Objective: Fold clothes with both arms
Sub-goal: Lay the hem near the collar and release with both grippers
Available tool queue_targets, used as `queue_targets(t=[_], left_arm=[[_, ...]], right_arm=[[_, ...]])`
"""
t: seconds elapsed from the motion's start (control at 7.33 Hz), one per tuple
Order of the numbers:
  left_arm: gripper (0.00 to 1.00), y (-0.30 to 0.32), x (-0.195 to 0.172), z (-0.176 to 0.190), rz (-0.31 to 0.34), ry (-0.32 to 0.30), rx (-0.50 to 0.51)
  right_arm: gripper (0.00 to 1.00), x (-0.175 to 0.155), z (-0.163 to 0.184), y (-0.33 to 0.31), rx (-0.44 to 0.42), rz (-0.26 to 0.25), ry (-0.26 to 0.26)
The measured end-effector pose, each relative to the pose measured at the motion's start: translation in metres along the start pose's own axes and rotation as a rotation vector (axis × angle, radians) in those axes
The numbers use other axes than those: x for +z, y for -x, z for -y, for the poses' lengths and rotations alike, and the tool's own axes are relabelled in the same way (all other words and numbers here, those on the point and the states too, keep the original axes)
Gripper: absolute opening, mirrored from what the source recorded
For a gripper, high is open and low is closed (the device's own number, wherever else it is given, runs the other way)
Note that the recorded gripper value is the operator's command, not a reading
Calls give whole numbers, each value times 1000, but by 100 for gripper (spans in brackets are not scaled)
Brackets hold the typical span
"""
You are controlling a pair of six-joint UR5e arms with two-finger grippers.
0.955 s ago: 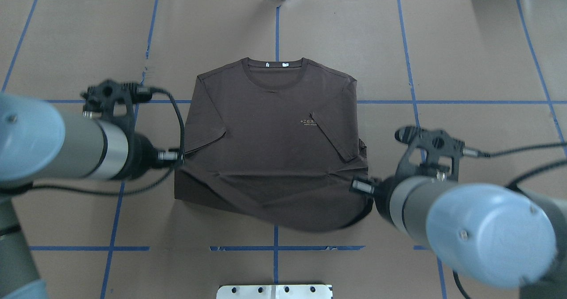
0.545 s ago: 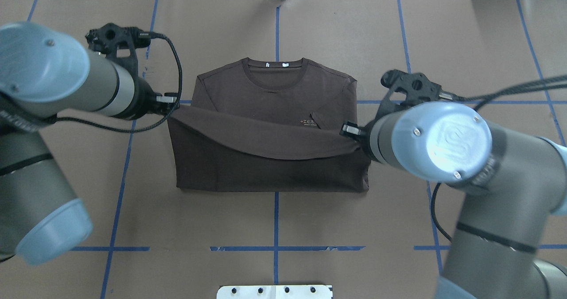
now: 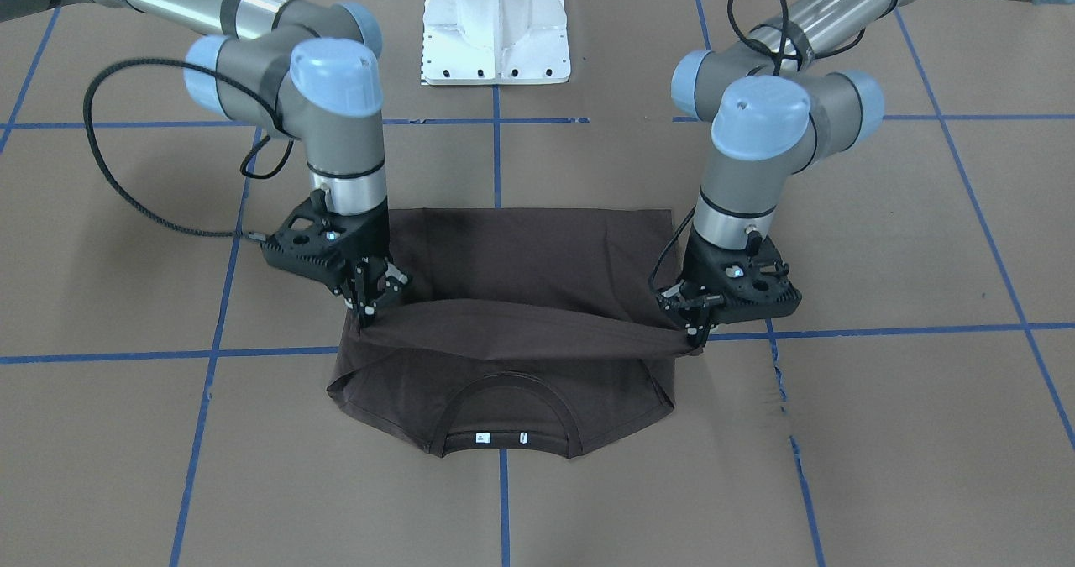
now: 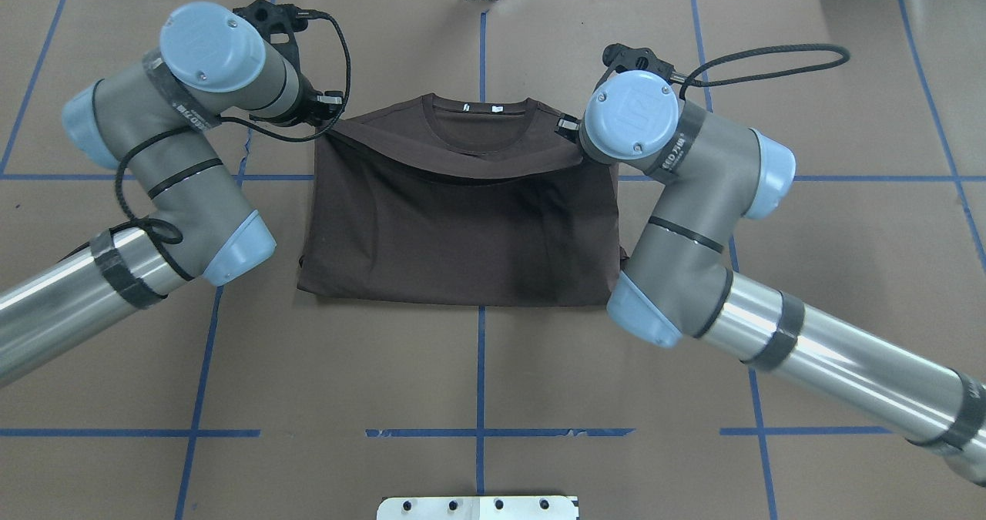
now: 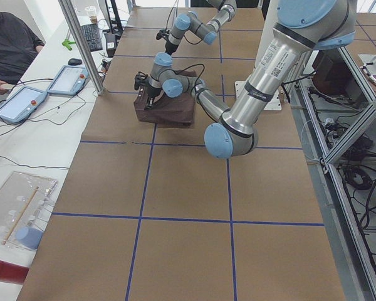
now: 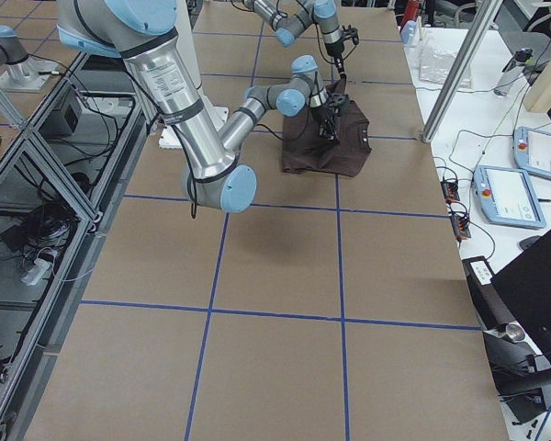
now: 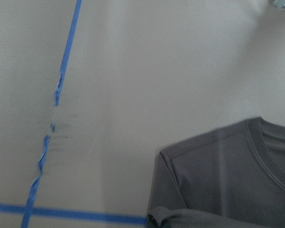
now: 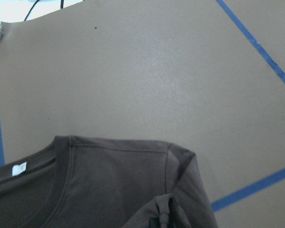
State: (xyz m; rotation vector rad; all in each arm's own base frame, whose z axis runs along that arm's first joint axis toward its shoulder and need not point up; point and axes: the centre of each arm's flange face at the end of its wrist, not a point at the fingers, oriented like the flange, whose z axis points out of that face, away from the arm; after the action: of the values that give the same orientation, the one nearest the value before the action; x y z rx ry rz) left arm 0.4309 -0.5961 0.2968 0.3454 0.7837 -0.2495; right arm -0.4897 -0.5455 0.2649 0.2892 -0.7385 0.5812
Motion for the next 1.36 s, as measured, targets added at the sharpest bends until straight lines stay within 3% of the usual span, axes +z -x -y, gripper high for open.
queue_targets(t=[0.27, 0.41, 0.55, 0.68, 1.09, 1.36], left_arm=[[0, 2, 30, 10, 19, -10, 18], [0, 2, 37, 11, 23, -10, 27], [43, 3, 40, 12, 24, -10, 32], [99, 3, 41, 12, 24, -10, 36], [100, 5, 26, 9, -12, -24, 181], [100, 24, -9, -21, -83, -26, 228]], right_arm=[[0, 50, 27, 2, -4, -7, -7], [0, 59, 36, 0, -4, -8, -4], [99, 65, 40, -2, -9, -11, -2], [100, 70, 41, -5, -33, -19, -1], [100, 70, 45, -8, -189, -16, 6], [100, 56, 48, -16, -272, 20, 46]])
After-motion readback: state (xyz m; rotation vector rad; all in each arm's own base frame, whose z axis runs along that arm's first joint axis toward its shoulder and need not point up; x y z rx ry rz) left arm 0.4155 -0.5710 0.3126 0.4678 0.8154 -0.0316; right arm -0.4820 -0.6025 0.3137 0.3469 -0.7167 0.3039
